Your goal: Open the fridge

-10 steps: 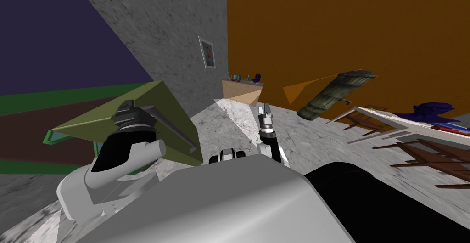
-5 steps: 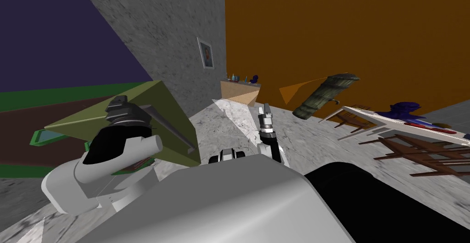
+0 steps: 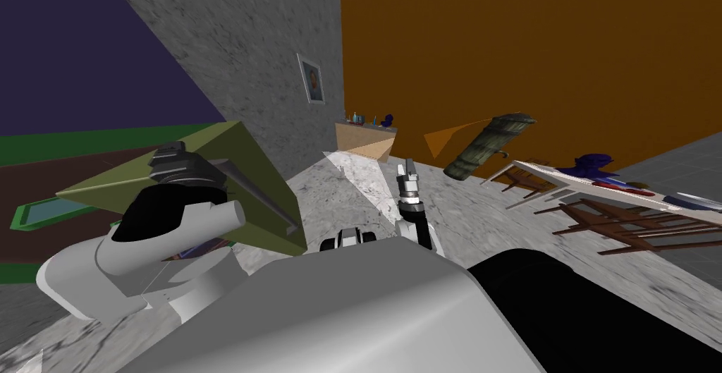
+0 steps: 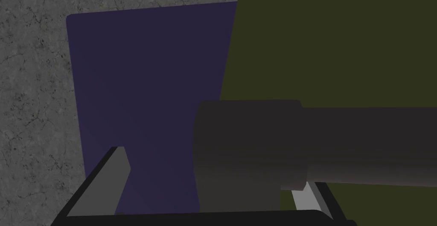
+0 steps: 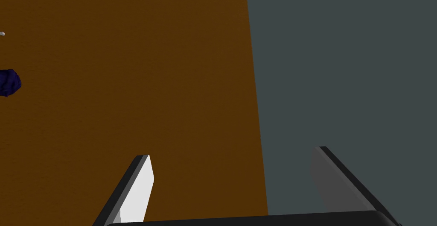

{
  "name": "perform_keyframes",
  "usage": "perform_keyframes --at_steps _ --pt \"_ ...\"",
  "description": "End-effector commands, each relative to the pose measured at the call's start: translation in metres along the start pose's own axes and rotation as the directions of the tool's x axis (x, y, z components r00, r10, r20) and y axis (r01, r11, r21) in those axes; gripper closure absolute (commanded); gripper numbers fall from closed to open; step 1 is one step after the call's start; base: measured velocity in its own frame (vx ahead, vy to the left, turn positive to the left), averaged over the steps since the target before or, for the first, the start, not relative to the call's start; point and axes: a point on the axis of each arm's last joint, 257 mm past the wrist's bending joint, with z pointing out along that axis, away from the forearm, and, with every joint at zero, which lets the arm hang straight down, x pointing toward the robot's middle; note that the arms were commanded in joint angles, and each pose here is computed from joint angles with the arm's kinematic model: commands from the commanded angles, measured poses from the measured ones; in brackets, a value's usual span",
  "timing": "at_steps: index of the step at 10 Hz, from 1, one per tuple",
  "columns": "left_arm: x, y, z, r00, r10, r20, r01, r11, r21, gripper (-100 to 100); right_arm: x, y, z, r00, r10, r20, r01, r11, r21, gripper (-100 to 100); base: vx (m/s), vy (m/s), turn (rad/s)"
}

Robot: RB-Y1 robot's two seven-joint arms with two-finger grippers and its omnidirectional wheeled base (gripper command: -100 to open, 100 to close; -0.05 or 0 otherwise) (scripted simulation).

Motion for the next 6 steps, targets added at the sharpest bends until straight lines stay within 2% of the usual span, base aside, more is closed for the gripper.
perform_keyframes --at_steps 1,6 --pt "-0.0005 0.0021 0.0003 1.0000 0.001 0.002 -0.001 1.0000 -0.007 0 0.0000 0.0000 0.0000 1.000 0.000 0.000 0.000 1.000 0.000 0 -0.001 0.005 0.003" --pt "-0.0012 0.0079 0.0011 1.0000 0.004 0.005 -0.004 0.9998 -0.022 0 0.0000 0.0000 0.0000 1.000 0.000 0.000 0.000 1.000 0.000 0 0.000 0.000 0.000"
